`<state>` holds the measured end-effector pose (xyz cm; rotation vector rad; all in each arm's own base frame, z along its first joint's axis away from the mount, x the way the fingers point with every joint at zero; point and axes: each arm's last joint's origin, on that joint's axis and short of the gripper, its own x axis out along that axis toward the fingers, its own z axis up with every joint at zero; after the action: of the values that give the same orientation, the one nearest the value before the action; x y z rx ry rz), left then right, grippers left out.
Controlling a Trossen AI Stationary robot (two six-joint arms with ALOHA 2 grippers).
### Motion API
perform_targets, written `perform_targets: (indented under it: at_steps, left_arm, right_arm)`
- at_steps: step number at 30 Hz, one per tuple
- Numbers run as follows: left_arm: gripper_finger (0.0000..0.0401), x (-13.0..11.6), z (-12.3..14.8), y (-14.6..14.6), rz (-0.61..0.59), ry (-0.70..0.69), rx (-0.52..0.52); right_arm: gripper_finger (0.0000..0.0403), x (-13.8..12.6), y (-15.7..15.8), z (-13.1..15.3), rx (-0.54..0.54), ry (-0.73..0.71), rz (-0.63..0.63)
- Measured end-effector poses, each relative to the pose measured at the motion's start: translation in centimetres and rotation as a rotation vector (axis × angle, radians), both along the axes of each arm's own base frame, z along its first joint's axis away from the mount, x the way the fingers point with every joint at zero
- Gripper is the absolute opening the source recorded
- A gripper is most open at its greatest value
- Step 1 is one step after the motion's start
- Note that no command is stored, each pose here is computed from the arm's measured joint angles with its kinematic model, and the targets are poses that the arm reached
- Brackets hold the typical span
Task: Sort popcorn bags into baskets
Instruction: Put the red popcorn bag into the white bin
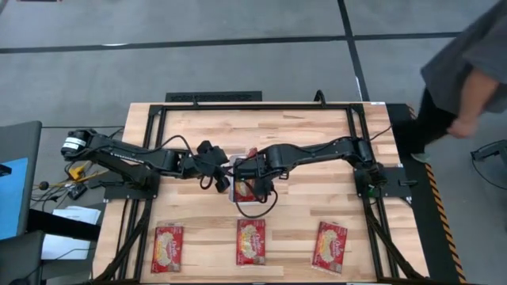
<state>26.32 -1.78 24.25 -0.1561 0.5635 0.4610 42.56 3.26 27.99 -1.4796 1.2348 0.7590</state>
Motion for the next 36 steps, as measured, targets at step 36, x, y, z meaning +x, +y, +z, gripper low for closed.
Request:
perform_targets:
  at_steps: [36]
  left_arm:
    - [0.0046,-2.7,3.1,-0.8,0.075,-0.083,0.152]
  right_arm:
    - [0.0012,1.1,-0.1,1.2,0.012,-0.201,0.007]
